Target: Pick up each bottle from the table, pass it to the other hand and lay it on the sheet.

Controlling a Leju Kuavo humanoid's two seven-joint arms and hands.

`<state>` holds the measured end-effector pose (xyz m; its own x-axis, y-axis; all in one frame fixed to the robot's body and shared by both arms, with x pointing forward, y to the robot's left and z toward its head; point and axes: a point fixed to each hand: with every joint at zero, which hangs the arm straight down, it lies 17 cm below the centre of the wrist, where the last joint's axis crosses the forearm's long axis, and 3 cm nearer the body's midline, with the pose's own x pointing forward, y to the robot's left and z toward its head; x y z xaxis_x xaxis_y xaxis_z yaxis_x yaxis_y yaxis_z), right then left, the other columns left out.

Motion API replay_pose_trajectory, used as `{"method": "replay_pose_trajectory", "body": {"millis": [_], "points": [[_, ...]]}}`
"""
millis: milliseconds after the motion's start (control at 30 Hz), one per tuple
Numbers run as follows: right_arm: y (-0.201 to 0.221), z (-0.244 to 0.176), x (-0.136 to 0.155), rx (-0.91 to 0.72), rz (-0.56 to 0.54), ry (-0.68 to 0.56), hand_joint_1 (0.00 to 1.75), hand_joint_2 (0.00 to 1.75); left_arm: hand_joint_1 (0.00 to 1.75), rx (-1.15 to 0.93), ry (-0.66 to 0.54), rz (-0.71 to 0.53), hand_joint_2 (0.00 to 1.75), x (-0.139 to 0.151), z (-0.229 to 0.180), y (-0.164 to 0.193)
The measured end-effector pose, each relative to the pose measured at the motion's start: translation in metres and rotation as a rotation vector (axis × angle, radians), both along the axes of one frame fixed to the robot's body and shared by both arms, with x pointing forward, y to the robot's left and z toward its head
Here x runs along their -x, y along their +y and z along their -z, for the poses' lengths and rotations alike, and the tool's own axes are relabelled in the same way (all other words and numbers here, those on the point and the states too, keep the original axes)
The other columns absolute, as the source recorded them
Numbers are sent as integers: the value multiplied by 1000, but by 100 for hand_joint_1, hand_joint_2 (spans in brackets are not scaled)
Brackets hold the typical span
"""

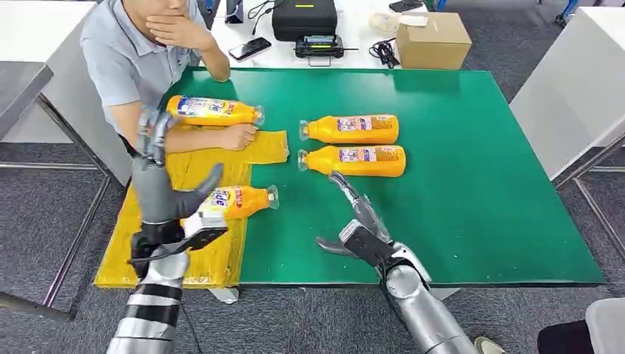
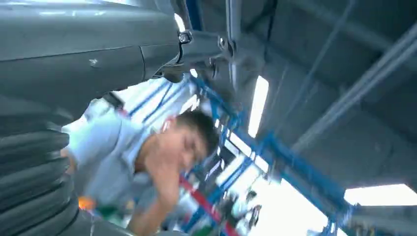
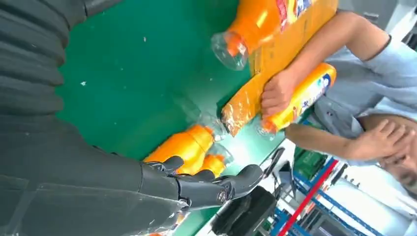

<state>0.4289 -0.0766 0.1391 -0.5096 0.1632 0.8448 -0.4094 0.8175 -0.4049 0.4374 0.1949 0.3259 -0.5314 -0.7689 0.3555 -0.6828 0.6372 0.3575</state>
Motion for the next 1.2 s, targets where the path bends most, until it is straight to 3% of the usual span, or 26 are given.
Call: {"method": "replay_pose_trajectory", "body": {"millis": [333, 1033, 1100, 1133, 1200], "points": [[4, 1, 1, 2, -8, 3, 0, 175, 0, 21, -102, -73, 175, 27, -33, 27], [6, 2, 2, 5, -15, 4, 0, 175, 0, 28, -112, -101, 175, 32, -36, 37], [-6, 14, -4, 116, 75, -25, 0, 175, 0, 142, -6, 3, 175, 15, -18, 32], [-26, 20, -7, 228, 200, -98, 0, 175, 0, 297, 117, 137, 175, -3, 11, 16], [-59, 15, -1, 320, 357, -234, 0, 175, 0, 619, 248, 314, 175, -9, 55, -9]]}}
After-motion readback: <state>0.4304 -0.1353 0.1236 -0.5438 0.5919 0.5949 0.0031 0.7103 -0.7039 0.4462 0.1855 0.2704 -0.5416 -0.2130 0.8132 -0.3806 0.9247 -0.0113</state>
